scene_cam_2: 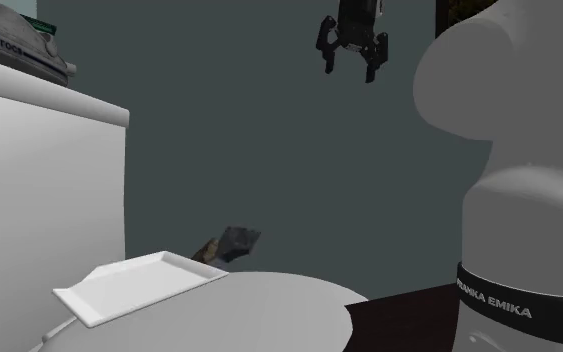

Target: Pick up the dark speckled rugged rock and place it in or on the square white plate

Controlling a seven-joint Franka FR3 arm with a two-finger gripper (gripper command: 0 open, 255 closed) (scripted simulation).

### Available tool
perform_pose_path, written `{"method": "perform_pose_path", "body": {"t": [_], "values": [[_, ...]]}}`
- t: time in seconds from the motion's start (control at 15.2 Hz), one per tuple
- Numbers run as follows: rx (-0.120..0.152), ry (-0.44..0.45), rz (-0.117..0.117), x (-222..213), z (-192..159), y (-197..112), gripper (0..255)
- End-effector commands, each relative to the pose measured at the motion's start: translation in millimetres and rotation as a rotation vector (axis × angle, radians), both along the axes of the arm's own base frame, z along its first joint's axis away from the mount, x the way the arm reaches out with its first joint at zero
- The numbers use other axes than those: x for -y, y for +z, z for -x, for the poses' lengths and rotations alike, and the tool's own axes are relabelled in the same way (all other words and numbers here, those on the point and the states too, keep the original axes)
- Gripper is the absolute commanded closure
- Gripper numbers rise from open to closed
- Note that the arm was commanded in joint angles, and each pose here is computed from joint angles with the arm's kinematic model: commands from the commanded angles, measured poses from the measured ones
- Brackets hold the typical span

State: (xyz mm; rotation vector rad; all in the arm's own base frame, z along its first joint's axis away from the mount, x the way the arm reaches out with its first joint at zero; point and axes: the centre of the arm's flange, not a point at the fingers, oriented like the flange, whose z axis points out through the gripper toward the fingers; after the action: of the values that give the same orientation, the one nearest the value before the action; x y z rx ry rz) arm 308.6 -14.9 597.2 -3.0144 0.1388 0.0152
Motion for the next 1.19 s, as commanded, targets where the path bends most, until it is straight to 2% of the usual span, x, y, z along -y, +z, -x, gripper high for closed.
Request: {"method": "perform_pose_path", "body": {"t": [0.0, 1.12], "values": [[0.0, 0.0, 0.0, 0.0, 0.0, 0.0, 0], [-0.047, 0.167, -0.097, -65.6, -142.5, -166.5, 0]]}}
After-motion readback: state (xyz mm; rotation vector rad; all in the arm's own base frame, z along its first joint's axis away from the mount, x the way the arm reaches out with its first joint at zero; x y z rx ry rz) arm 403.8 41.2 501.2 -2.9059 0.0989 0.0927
